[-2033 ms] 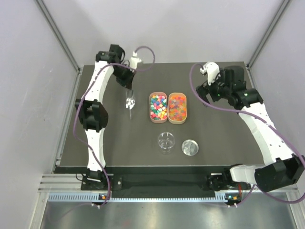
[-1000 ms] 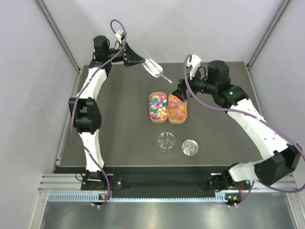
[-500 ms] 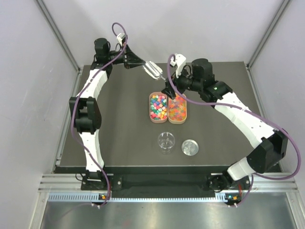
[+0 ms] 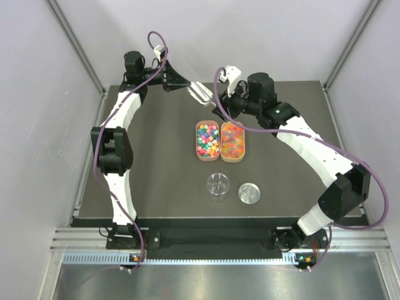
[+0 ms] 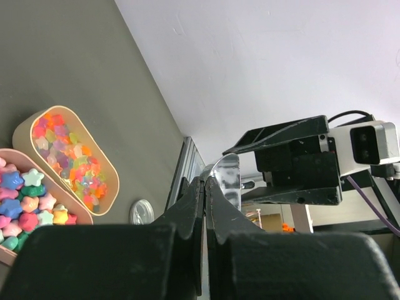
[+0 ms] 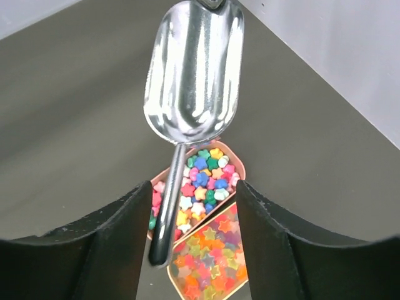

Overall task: Pack the candies
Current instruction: Pick up the spatula from the center of the board.

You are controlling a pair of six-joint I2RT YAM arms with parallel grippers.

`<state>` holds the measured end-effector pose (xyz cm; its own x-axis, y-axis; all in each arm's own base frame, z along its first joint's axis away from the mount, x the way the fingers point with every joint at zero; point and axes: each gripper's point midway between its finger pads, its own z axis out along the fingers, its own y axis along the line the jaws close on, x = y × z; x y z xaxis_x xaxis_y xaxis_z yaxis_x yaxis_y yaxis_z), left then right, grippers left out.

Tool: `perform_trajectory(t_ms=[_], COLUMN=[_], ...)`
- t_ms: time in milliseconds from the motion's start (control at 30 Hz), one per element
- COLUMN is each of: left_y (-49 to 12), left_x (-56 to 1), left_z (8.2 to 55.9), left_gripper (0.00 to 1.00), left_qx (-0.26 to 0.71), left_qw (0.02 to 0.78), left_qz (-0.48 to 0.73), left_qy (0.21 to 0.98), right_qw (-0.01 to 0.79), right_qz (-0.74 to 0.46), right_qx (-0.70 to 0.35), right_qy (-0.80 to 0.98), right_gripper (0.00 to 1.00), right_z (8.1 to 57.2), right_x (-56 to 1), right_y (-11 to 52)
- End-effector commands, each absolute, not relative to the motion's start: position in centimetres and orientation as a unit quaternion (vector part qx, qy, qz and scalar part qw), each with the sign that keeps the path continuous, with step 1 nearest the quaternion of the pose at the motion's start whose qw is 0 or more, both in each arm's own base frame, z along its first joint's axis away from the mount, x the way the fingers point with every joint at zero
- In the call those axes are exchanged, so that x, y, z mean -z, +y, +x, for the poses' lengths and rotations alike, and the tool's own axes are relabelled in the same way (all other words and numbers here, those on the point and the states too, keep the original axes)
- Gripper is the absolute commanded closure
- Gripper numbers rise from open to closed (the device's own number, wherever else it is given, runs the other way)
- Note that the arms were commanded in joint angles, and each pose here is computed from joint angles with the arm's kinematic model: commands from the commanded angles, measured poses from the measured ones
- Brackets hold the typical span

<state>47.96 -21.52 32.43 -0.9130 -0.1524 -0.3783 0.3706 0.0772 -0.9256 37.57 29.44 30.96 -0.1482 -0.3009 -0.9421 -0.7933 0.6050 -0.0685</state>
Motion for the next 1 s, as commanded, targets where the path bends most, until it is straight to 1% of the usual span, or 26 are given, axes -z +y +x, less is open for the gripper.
perform_trajectory(t_ms=[0,33,100,133,167,367,600,700,733,800,833,867,967], left_y=[-21.3,-21.3,-21.3,-21.3,-21.3,-21.3,-21.5,-21.5,-21.5,-21.5,-21.5,-21.5,-21.6], left_x=[-35.6,-35.5,-35.4,-35.4,-35.5,-35.2,-35.0,-34.9,-34.9,-34.8,-34.8,-34.7,-34.6], left_z=[45.9,45.9,46.0,46.0,45.9,46.0,45.9,45.8,45.8,45.9,45.9,45.9,46.0], left_gripper=[1.00,1.00,1.00,1.00,1.00,1.00,1.00,1.00,1.00,1.00,1.00,1.00,0.99], left_qx=[0.676,0.677,0.677,0.677,0.677,0.677,0.678,0.678,0.678,0.678,0.677,0.677,0.677], left_qw=[0.219,0.219,0.217,0.218,0.218,0.215,0.211,0.208,0.208,0.208,0.209,0.208,0.210], left_qz=[0.119,0.118,0.118,0.118,0.119,0.115,0.114,0.113,0.113,0.112,0.113,0.113,0.117], left_qy=[0.693,0.693,0.693,0.693,0.693,0.694,0.695,0.696,0.696,0.697,0.696,0.697,0.696], right_qw=[0.559,0.559,0.560,0.560,0.561,0.566,0.566,0.564,0.564,0.564,0.565,0.564,0.562], right_qz=[-0.375,-0.374,-0.374,-0.373,-0.373,-0.372,-0.373,-0.376,-0.377,-0.377,-0.377,-0.378,-0.378], right_qx=[-0.229,-0.228,-0.228,-0.226,-0.226,-0.226,-0.228,-0.231,-0.232,-0.233,-0.233,-0.234,-0.234], right_qy=[0.703,0.703,0.703,0.705,0.704,0.700,0.699,0.698,0.698,0.697,0.696,0.696,0.698], right_gripper=[0.47,0.52,0.57,0.64,0.66,0.66,0.62,0.72,0.78,0.82,0.93,1.00,1.00], right_z=[38.5,38.6,38.7,38.8,38.8,38.9,39.0,38.8,38.8,38.7,38.6,38.5,38.4], right_x=[-33.3,-33.3,-33.3,-33.2,-33.3,-33.7,-33.8,-33.7,-33.7,-33.8,-33.9,-33.9,-33.9], right_y=[30.2,30.3,30.3,30.2,30.2,30.4,30.6,30.9,30.9,30.9,30.9,31.0,30.8])
